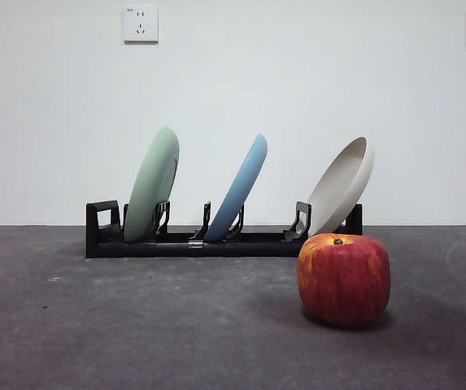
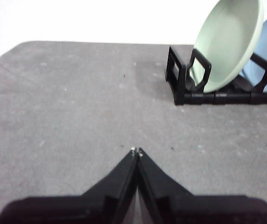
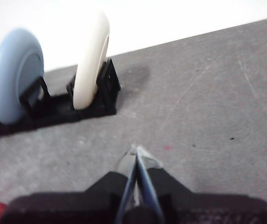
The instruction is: Take the green plate from the plate rack,put the plate on the table,take the apple from the table,put the apple in the plate
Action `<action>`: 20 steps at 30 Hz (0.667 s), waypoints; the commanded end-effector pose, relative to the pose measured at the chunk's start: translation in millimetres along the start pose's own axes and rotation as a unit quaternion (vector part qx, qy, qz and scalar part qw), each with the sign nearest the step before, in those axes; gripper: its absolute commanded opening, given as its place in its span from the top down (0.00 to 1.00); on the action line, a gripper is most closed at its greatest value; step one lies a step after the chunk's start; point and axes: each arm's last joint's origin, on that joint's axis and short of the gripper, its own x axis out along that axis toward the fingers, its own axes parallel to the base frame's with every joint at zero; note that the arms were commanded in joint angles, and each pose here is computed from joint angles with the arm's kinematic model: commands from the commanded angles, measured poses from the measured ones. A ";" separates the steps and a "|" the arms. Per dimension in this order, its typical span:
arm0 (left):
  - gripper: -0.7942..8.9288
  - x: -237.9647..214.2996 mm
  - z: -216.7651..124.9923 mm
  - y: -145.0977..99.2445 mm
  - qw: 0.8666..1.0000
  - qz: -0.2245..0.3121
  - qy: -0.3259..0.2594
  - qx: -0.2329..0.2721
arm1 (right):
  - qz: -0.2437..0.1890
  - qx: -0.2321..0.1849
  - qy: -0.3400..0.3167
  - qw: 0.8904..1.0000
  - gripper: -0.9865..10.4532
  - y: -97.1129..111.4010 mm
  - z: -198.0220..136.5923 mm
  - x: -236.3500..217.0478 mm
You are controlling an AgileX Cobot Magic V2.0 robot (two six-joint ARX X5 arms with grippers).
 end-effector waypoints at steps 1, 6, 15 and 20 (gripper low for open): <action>0.92 1.0 -0.8 0.3 1.000 -0.001 -0.012 -0.010 | 0.003 0.062 -0.004 0.998 0.92 0.7 2.5 -0.6; 0.92 -2.8 10.6 -0.4 0.999 -0.002 -0.026 -0.035 | 0.006 0.093 -0.014 0.996 0.92 5.4 22.7 -4.2; 0.92 -14.0 65.7 -3.1 0.997 -0.001 -0.044 -0.065 | 0.019 0.067 -0.012 0.998 0.92 23.1 93.7 -0.7; 0.92 -10.0 108.2 -4.9 0.997 -0.007 -0.041 -0.068 | 0.032 0.024 0.002 0.999 0.92 34.2 135.1 15.4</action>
